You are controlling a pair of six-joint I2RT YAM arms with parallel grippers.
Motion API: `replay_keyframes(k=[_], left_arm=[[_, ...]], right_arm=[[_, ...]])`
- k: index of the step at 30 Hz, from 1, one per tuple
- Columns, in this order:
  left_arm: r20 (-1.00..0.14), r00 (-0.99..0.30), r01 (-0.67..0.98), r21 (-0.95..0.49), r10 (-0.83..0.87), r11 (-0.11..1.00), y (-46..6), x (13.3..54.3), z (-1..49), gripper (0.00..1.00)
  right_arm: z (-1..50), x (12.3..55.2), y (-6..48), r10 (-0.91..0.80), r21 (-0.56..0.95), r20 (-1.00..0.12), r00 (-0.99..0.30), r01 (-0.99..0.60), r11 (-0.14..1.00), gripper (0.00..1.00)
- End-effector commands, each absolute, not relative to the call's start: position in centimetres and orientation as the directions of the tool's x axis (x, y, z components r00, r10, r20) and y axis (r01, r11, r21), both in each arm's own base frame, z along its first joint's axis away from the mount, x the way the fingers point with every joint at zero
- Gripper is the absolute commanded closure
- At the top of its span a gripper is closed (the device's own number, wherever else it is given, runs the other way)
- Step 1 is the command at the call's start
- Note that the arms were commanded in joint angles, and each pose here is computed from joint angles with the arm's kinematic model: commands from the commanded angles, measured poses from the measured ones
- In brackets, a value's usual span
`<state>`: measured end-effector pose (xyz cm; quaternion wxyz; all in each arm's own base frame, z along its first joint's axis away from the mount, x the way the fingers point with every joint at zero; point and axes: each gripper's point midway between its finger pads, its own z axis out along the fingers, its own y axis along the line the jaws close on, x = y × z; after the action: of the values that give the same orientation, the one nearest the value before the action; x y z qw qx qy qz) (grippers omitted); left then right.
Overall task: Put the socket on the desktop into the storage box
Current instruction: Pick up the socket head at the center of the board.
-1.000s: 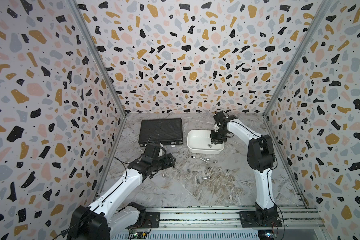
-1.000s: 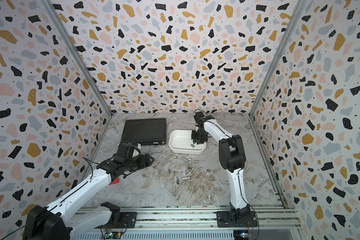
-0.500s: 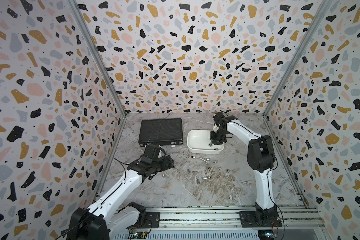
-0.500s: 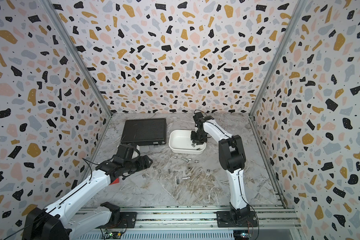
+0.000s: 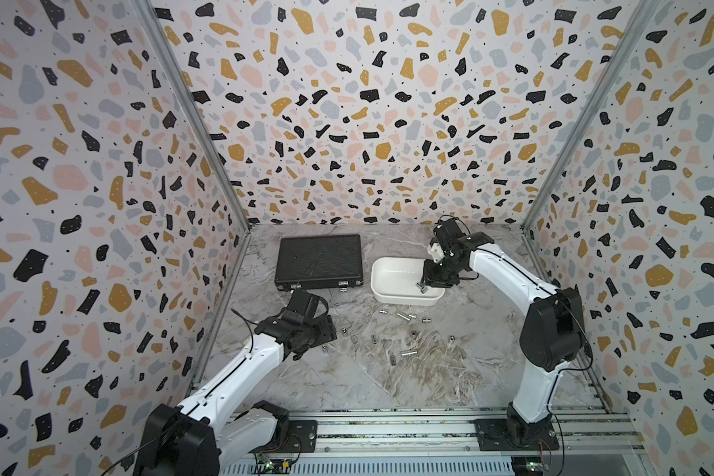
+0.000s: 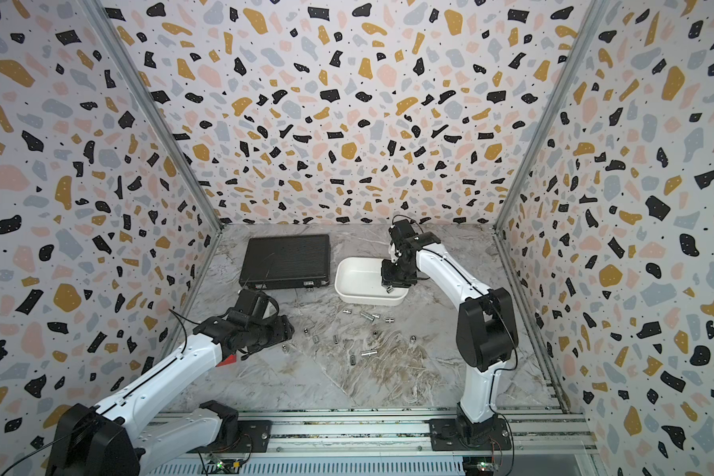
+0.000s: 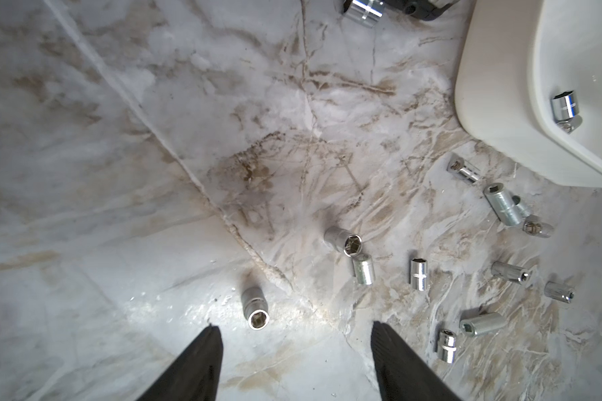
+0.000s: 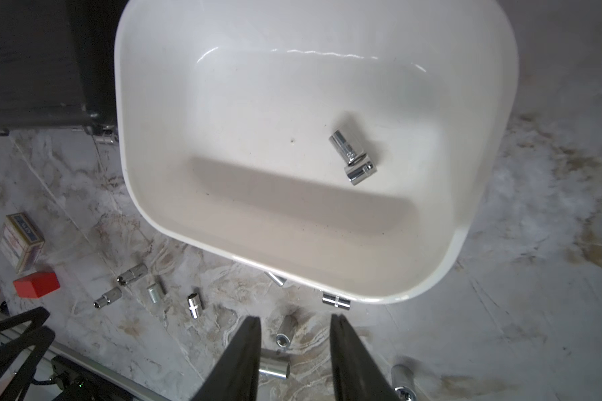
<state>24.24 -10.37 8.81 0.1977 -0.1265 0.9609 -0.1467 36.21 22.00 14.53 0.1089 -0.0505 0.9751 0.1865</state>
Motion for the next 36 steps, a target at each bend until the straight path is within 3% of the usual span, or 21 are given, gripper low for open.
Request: replay_keyframes(k=[1,18,36], left_arm=[[-0.345,-0.883,-0.221,-0.292,-0.318,0.931,-9.5,24.4,8.8,0.3],[-0.288,-0.904,-0.26,-0.217,-0.316,0.941,-8.8,23.9,6.6,0.41],[-0.209,-0.937,-0.244,-0.183,-0.28,0.952,-9.8,23.7,3.5,0.49]], right_arm=[[15.9,34.0,22.9,-0.117,0.391,-0.267,-0.956,-0.218,0.894,0.6],[16.6,25.9,25.2,-0.262,0.488,-0.404,-0.876,-0.449,0.749,0.57],[14.8,22.6,24.7,-0.309,0.478,-0.379,-0.872,-0.47,0.742,0.57]])
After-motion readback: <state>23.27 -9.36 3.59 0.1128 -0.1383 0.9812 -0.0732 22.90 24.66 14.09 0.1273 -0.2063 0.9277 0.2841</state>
